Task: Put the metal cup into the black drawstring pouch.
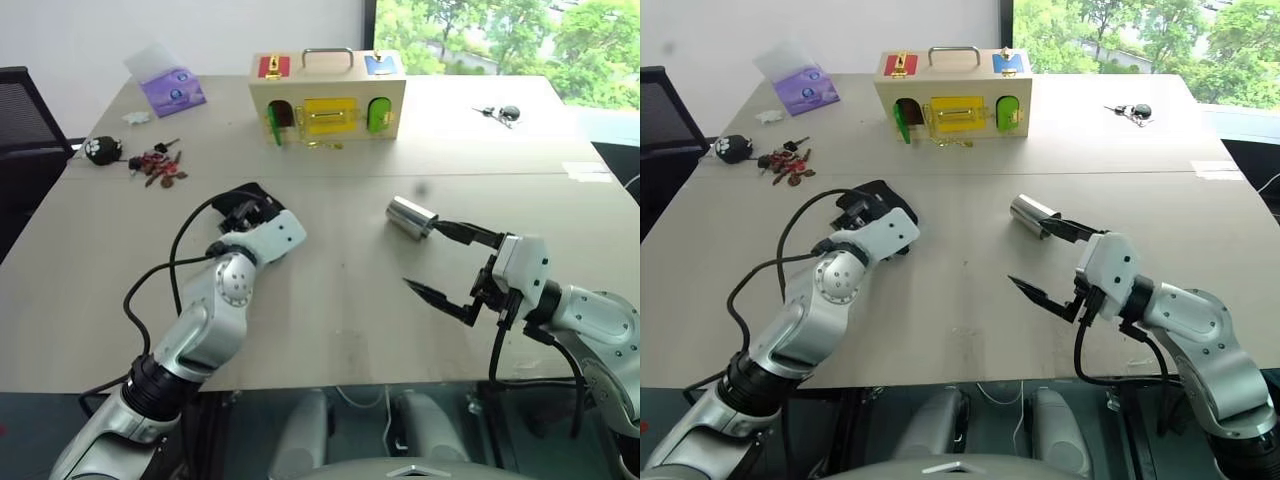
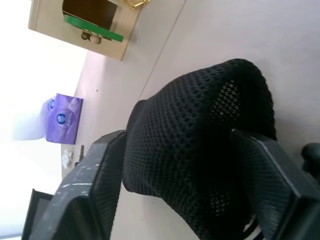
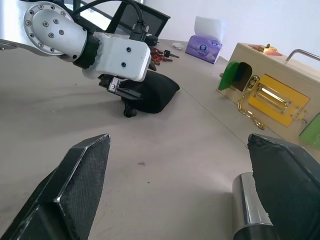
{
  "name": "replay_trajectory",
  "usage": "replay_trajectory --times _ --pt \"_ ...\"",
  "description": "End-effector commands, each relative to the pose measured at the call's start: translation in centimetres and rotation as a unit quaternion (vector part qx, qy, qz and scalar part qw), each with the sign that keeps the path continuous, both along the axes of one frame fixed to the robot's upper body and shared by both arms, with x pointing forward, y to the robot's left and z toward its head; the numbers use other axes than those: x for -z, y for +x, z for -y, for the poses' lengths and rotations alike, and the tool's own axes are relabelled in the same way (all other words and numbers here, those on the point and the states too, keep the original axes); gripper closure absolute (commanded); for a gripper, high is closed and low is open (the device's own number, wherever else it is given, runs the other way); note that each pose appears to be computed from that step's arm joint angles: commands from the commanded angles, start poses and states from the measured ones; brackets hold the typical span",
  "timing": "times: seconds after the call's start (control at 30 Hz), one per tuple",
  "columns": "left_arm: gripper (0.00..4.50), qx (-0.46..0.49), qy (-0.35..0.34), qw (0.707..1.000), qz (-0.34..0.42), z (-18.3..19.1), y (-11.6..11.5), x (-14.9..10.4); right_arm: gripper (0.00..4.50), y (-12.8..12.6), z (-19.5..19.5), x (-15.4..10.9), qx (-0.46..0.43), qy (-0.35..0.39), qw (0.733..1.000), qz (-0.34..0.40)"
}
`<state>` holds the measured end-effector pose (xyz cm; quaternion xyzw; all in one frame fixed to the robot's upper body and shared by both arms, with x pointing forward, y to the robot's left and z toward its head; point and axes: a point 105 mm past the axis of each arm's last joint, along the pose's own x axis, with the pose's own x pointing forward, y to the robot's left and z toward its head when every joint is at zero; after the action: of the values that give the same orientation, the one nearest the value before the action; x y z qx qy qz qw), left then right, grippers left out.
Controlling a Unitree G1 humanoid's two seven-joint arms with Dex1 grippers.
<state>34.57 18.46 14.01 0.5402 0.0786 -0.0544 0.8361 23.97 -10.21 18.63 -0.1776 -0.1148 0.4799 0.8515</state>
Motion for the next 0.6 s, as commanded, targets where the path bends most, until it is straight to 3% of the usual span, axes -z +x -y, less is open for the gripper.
replay_trajectory --times 0.03,0.17,0.27,0.33,0.4,0.47,0.6 --pt "2.81 0.0 0.005 0.999 0.033 -0.2 0.2 -1.7 0.0 -0.4 -0.3 -1.0 -0.004 0.007 1.0 0.021" --pt "4.48 -0.006 -0.011 0.999 0.031 -0.7 0.2 -1.9 0.0 -0.5 -0.4 -1.0 -0.005 0.009 1.0 0.021" --pt "4.48 -0.014 -0.078 0.997 0.016 -1.3 0.2 -1.9 0.0 -0.4 -0.4 -0.7 -0.003 0.002 1.0 0.017" --pt "4.48 -0.001 -0.185 0.983 -0.015 -1.4 -0.2 -1.8 0.0 0.6 0.2 0.6 0.029 -0.034 0.999 0.006" --pt "4.48 0.012 -0.31 0.948 -0.067 -1.4 -0.9 -1.1 0.0 2.3 1.1 2.4 0.083 -0.083 0.993 -0.016" --pt "4.48 0.019 -0.424 0.895 -0.138 -1.0 -1.7 -0.2 0.0 3.7 1.7 3.1 0.122 -0.119 0.985 -0.016" --pt "4.48 0.026 -0.518 0.832 -0.197 -1.1 -2.5 -0.2 0.0 5.8 2.4 3.7 0.155 -0.164 0.974 -0.013"
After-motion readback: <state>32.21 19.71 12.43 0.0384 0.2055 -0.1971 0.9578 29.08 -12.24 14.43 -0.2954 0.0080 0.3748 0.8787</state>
